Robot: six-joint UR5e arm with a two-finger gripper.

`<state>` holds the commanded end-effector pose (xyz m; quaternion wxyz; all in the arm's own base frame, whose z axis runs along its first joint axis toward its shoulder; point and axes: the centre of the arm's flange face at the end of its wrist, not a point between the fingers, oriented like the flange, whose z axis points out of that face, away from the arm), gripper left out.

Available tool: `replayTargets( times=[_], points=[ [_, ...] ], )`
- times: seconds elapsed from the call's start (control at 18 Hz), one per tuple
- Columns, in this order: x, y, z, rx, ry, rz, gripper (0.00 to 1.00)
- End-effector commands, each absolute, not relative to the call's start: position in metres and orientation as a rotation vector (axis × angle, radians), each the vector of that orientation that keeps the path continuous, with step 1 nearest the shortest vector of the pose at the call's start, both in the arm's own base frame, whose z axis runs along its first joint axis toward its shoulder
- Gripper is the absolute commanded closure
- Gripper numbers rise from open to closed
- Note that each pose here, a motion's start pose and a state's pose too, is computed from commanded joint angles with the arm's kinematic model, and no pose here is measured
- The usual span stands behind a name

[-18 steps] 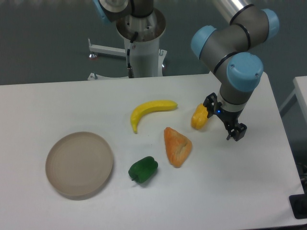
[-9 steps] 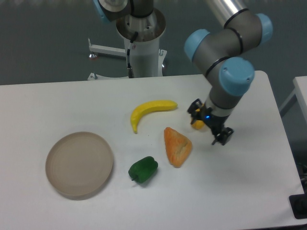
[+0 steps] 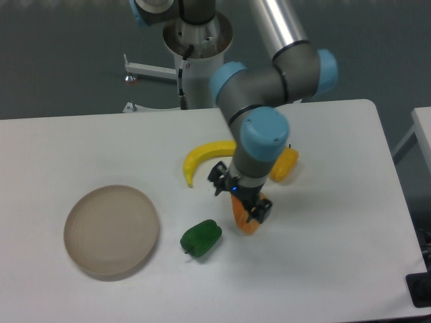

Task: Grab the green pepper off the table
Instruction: 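Move the gripper over the green bell pepper and lower it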

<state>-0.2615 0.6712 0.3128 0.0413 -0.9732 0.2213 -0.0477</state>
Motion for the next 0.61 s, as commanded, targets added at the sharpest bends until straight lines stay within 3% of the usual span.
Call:
replayTargets(
  times=[0.61],
  points=[
    [-0.244, 0.679, 0.301, -2.975, 0.719, -0.158, 0.0]
  ],
)
